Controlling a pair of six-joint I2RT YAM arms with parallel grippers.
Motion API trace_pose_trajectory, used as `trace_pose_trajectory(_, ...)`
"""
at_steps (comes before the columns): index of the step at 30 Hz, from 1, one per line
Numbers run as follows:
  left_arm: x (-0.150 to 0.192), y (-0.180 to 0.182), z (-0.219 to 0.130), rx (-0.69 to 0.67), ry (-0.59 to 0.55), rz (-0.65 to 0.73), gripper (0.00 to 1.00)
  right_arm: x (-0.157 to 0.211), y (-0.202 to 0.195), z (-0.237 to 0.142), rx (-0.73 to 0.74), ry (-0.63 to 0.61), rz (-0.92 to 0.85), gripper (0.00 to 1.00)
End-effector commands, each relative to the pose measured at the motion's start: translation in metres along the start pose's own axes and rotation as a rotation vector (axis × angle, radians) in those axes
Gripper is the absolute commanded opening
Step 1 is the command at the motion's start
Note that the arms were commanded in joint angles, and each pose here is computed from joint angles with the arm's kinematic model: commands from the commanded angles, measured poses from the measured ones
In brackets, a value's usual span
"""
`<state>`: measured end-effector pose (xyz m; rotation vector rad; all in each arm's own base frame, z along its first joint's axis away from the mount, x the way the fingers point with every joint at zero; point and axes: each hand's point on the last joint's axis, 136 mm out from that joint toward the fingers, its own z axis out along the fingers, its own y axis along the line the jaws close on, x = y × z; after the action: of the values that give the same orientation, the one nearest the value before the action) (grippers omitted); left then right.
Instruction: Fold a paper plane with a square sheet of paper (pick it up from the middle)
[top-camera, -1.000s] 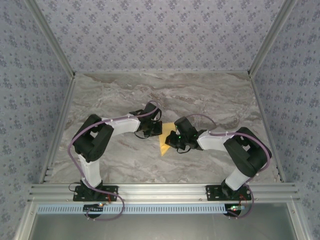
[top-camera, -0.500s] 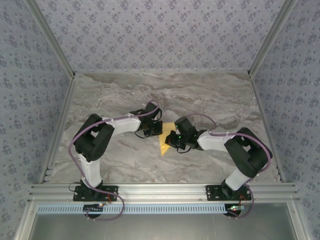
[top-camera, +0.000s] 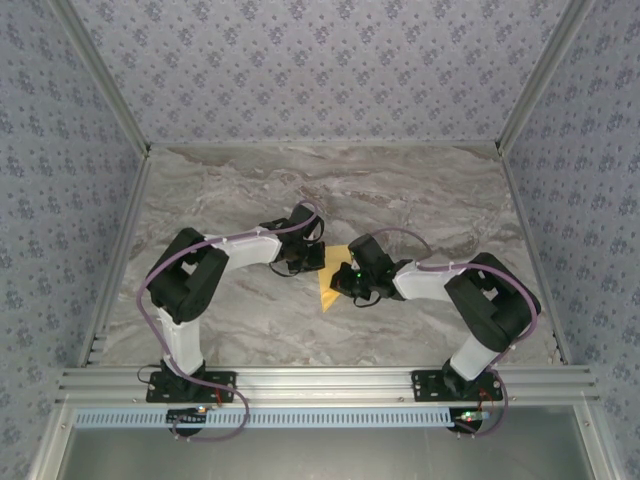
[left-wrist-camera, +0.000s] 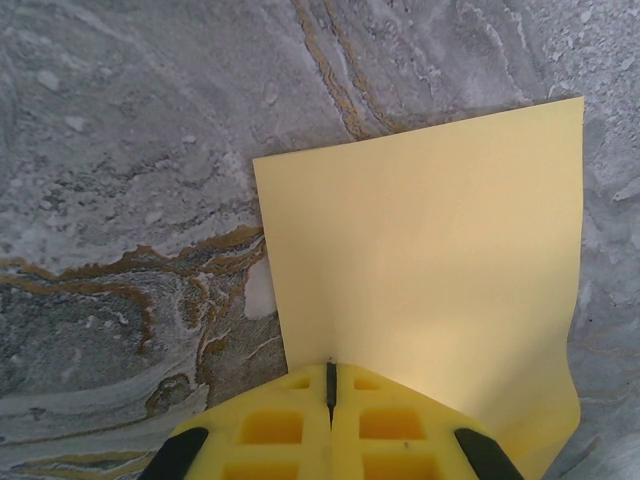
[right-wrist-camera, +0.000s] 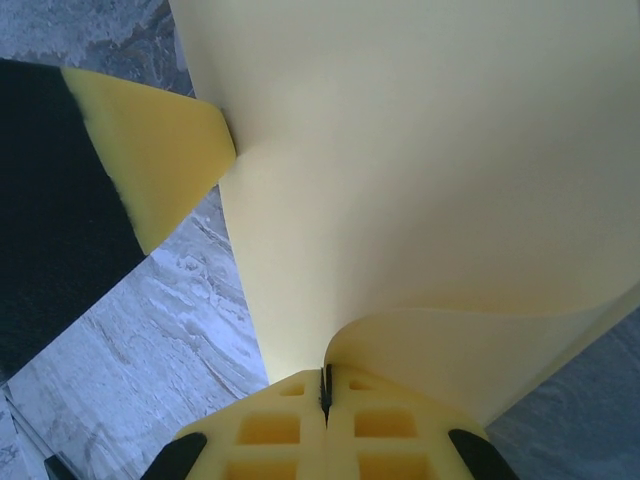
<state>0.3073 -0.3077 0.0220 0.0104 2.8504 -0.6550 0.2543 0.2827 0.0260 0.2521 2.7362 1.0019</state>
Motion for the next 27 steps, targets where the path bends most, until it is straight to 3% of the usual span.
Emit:
trace_pose_trajectory(1,0.015,0.011,0.012,-0.055,0.054,0.011,0.00,-0.001,0.003,0.001,-0.012,-0.007,-0.031,0.01)
trace_pose_trajectory(27,0.014,0.009,0.011,-0.050,0.055,0.015,0.00,0.001,-0.009,0.010,0.013,0.013,-0.027,0.01)
